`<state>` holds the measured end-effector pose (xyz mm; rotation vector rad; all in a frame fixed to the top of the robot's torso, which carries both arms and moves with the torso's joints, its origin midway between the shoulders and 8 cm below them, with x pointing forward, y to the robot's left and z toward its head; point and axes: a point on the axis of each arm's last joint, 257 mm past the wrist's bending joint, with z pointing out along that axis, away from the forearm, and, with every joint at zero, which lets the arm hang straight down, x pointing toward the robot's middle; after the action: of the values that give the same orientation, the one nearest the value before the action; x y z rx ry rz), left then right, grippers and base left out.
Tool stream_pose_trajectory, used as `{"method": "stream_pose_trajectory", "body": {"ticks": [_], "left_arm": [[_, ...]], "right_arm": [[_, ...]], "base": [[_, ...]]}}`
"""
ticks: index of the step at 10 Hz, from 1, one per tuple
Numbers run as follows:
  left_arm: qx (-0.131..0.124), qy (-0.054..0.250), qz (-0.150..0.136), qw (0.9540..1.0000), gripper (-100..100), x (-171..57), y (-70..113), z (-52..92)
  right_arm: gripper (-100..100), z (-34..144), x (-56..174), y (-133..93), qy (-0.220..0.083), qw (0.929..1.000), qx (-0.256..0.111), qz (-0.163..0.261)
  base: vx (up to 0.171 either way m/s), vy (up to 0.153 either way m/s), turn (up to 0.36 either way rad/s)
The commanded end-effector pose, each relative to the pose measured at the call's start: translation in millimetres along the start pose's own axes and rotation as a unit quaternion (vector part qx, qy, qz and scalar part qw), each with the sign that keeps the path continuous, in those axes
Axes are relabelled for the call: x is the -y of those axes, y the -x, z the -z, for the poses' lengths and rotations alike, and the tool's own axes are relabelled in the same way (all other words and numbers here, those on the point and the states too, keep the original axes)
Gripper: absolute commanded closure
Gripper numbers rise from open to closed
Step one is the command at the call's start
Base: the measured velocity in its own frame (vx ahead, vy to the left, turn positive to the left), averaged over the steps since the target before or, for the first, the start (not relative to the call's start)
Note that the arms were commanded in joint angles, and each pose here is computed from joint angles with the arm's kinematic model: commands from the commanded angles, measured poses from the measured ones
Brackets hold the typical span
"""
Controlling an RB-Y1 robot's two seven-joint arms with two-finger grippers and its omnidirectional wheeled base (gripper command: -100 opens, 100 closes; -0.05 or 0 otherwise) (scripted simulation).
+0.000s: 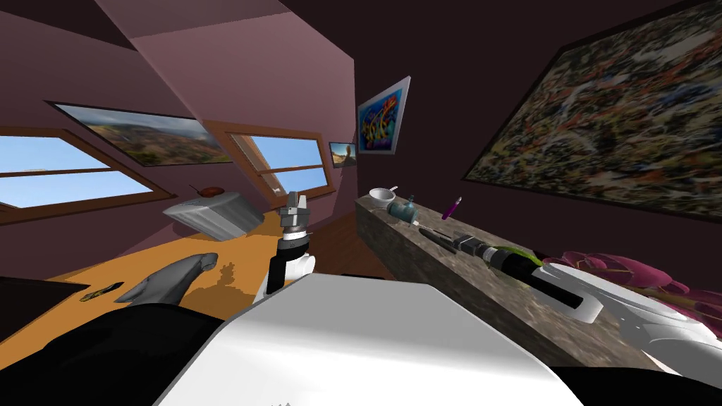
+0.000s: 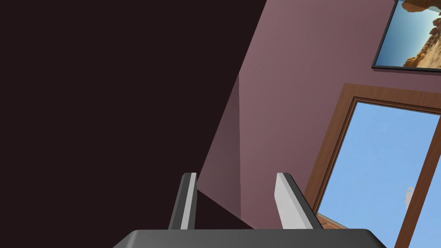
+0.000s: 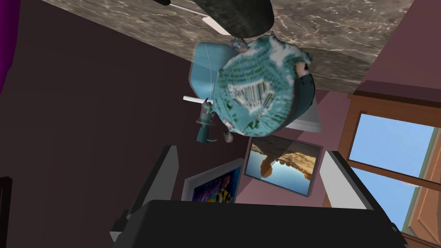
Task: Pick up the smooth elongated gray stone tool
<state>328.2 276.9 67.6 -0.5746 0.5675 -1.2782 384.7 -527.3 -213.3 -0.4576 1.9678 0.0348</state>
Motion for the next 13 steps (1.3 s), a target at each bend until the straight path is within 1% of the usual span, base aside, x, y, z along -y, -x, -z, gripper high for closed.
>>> {"method": "stream_pose_trajectory", "body": {"ticks": [1,2,3,4,5,6,7,8,9,10,11,12,13], "left_arm": [[0.000,0.000,0.000,1.0000,0,0,0.0,0.0],[0.000,0.000,0.000,1.0000,0,0,0.0,0.0],[0.000,0.000,0.000,1.0000,0,0,0.0,0.0],[0.000,0.000,0.000,1.0000,0,0,0.0,0.0],[0.000,0.000,0.000,1.0000,0,0,0.0,0.0],[0.000,0.000,0.000,1.0000,0,0,0.0,0.0],[0.000,0.000,0.000,1.0000,0,0,0.0,0.0],[0.000,0.000,0.000,1.0000,0,0,0.0,0.0],[0.000,0.000,0.000,1.0000,0,0,0.0,0.0],[0.000,0.000,0.000,1.0000,0,0,0.0,0.0],[0.000,0.000,0.000,1.0000,0,0,0.0,0.0],[0.000,0.000,0.000,1.0000,0,0,0.0,0.0],[0.000,0.000,0.000,1.0000,0,0,0.0,0.0]], "right_arm": [[-100,13.6,14,-24,-0.001,0.9988,-0.043,0.026],[-100,15.4,19,-23,-0.004,0.9984,-0.047,0.030],[-100,27.8,30,-46,-0.006,0.9951,-0.086,0.049],[-100,28.1,31,-44,-0.006,0.9948,-0.087,0.053],[-100,41.4,40,-64,-0.004,0.9895,-0.126,0.072],[-100,42.8,43,-64,-0.006,0.9890,-0.128,0.073],[-100,59.0,53,-85,-0.004,0.9816,-0.168,0.092],[-100,74.7,56,-106,0.003,0.9736,-0.204,0.103],[-100,77.9,62,-105,-0.002,0.9722,-0.208,0.107],[-100,97.9,70,-126,0.003,0.9616,-0.247,0.120],[-100,97.9,70,-125,0.003,0.9614,-0.247,0.120],[-100,119.1,77,-144,0.008,0.9496,-0.285,0.131],[-100,119.1,77,-144,0.008,0.9496,-0.285,0.131]], "base": [[0.056,0.079,0.112],[0.056,0.063,0.035],[0.075,0.090,0.082],[0.075,0.063,0.041],[0.109,0.071,0.111],[0.084,0.054,0.060],[0.086,0.070,0.095],[0.133,0.108,0.156],[0.103,0.065,0.043],[0.110,0.062,0.095],[0.086,0.044,0.053],[0.097,0.037,0.091],[0.080,0.031,0.049]]}}
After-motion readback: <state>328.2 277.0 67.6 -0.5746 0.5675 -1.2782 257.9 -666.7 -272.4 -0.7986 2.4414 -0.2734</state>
